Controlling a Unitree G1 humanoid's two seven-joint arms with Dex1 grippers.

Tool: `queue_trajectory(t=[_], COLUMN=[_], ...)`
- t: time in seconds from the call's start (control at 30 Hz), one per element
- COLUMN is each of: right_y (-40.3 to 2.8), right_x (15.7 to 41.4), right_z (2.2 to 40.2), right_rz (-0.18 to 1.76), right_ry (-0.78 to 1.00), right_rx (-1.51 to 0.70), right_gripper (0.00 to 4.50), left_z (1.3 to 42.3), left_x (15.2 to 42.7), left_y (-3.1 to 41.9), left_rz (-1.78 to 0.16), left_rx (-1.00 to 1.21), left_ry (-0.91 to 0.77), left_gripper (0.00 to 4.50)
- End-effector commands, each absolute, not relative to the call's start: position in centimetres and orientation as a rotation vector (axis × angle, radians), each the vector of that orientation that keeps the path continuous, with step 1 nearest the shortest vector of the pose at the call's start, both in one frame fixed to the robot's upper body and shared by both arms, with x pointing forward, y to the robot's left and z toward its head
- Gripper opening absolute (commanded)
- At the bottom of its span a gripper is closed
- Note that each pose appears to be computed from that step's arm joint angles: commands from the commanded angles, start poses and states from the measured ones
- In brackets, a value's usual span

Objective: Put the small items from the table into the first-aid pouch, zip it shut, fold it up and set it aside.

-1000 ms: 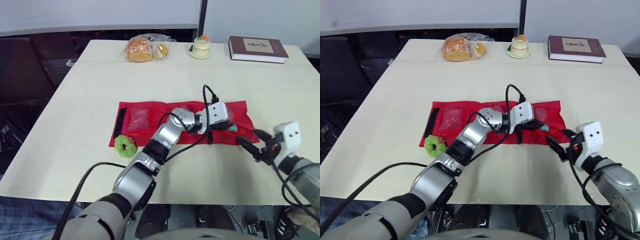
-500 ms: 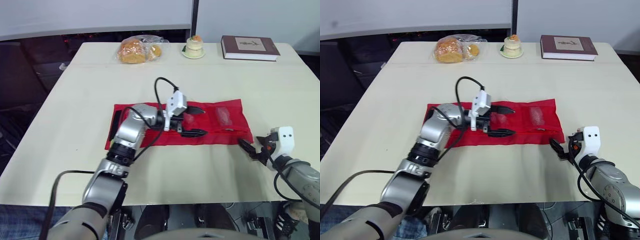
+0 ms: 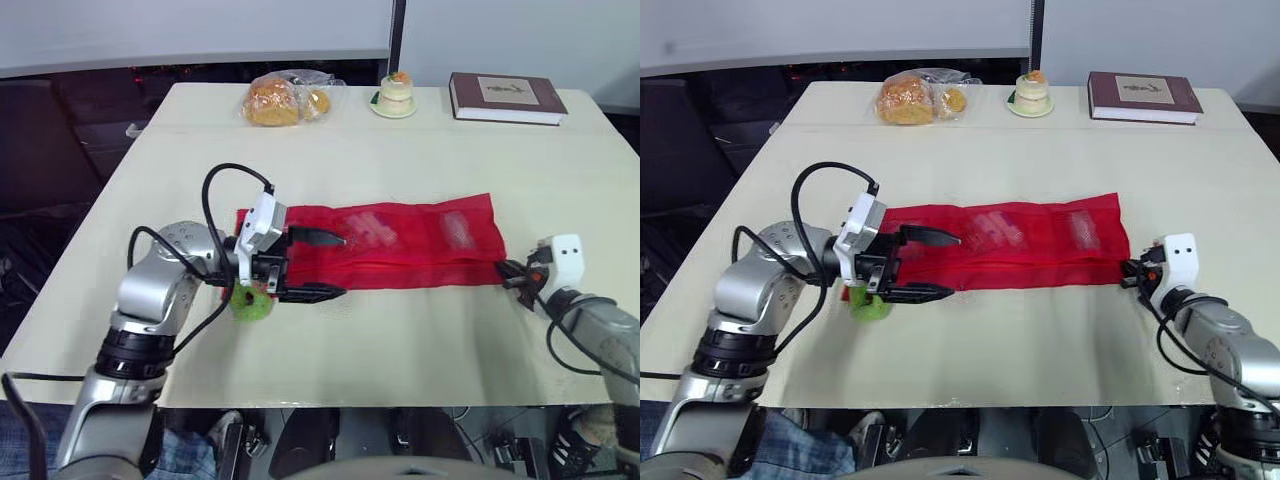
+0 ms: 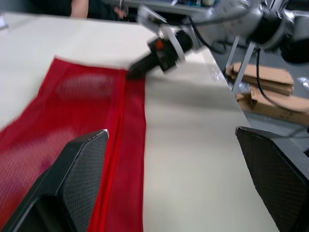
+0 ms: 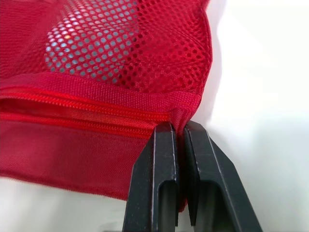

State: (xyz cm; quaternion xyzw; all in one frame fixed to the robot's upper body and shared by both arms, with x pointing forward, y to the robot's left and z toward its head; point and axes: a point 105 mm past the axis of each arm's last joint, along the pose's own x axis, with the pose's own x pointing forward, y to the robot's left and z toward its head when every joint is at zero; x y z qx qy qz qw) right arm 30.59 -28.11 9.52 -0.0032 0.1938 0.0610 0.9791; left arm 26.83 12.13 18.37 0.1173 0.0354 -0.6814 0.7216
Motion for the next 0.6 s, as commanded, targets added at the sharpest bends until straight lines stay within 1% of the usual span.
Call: queue_trajectory(t=[0.03,0.1,0.13,0.2,0.33,0.37,0.4,0.43,0.5,0.53,0.6], right_y=[-34.6,-37.8,-38.7,-39.0,-38.3,-38.0,-37.7,-37.6,-36.8,-36.1,-34.5], right_x=[30.3,30.0,29.9,30.0,30.1,30.0,30.0,29.9,29.3,28.7,27.4], right_z=[12.0,12.8,13.1,13.3,13.2,13.4,13.6,13.7,14.3,14.5,15.1], right_rz=[-0.127,-0.267,-0.301,-0.296,-0.244,-0.223,-0.202,-0.188,-0.108,-0.047,0.093], right_ry=[0.346,0.349,0.351,0.356,0.37,0.364,0.353,0.346,0.322,0.321,0.297], right_rx=[-0.09,-0.125,-0.151,-0.178,-0.206,-0.2,-0.195,-0.193,-0.214,-0.228,-0.262], right_gripper=[0.11,0.11,0.11,0.11,1.39,1.99,2.49,3.13,3.93,4.47,4.47], left_z=[19.9,19.8,19.6,19.3,19.1,18.9,18.7,18.6,18.1,17.7,17.0], left_x=[26.1,26.0,26.1,26.3,26.0,26.0,25.9,25.9,26.1,26.3,26.6], left_y=[12.2,12.3,12.4,12.4,12.1,12.2,12.4,12.5,13.1,13.5,14.2], left_rz=[-1.504,-1.494,-1.484,-1.469,-1.467,-1.461,-1.453,-1.447,-1.398,-1.358,-1.278], left_rx=[0.288,0.287,0.285,0.28,0.261,0.258,0.256,0.255,0.228,0.209,0.144], left_ry=[0.021,0.025,0.023,0.017,0.013,0.024,0.033,0.039,0.073,0.101,0.165], left_gripper=[4.5,4.5,4.5,4.5,4.5,4.5,4.5,4.5,4.5,4.5,4.5])
